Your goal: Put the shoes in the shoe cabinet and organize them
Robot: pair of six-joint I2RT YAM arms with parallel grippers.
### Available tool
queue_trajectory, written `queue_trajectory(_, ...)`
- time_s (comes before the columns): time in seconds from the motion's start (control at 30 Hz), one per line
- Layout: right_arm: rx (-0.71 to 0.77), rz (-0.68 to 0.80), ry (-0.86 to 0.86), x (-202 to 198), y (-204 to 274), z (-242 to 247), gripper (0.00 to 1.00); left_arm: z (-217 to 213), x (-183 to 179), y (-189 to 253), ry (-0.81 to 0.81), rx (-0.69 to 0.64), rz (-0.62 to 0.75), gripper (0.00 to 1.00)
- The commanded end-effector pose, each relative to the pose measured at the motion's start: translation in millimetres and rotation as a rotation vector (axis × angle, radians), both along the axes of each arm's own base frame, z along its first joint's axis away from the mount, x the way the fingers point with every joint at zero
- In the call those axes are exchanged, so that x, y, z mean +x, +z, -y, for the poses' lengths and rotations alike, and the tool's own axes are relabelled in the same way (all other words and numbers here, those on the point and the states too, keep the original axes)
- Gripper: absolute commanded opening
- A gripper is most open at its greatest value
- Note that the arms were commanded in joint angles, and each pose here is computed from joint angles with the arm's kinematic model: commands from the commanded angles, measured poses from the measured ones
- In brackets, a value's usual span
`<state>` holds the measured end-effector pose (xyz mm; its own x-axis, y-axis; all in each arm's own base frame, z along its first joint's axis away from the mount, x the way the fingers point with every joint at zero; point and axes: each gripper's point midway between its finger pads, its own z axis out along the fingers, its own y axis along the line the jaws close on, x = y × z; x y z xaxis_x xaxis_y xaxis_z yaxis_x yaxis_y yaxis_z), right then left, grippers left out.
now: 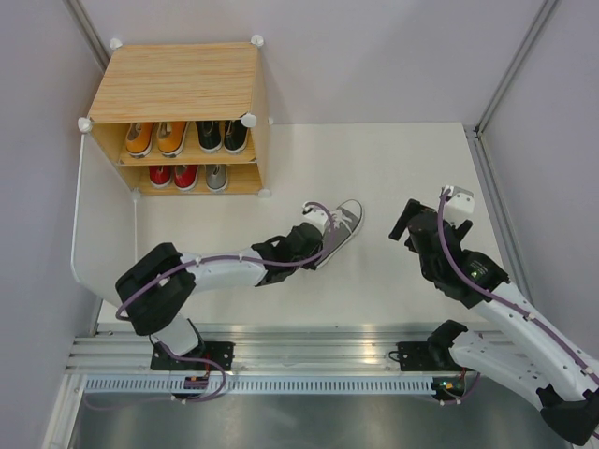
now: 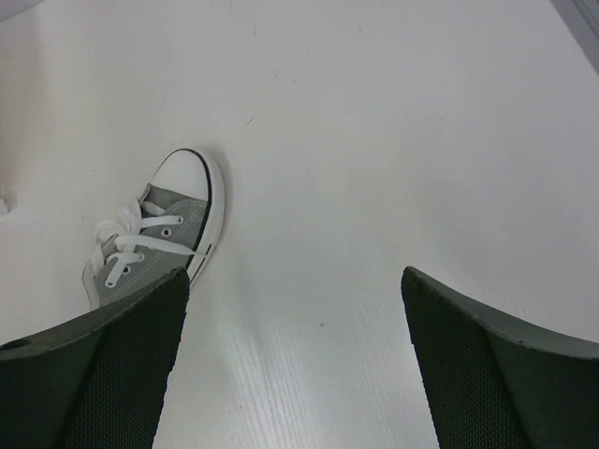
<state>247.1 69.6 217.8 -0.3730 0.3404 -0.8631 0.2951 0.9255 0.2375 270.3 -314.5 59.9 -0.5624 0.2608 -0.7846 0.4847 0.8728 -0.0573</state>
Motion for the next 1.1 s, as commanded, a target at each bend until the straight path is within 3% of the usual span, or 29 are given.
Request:
queue_trajectory(0.0, 0.006, 0.039, 0.006, 6, 8, -2, 0.98, -46, -8, 7, 0.243, 0.005, -0.035, 0.02)
queue_trajectory(0.2, 0.029, 0.049, 0.045, 6, 5, -9, 0.98, -98, -37, -16, 0.462, 0.037, -0.134, 0.02)
queue_trajectory(0.57, 0.056, 0.061, 0.063, -4, 10, -6, 0.98, -172, -60, -11, 0.871, 0.039, -0.122, 0.02)
queue_trajectory(1.07, 0.031, 0.088, 0.084, -8, 22, -1, 0.98, -194, -33, 46, 0.971, 0.034, 0.052, 0.02)
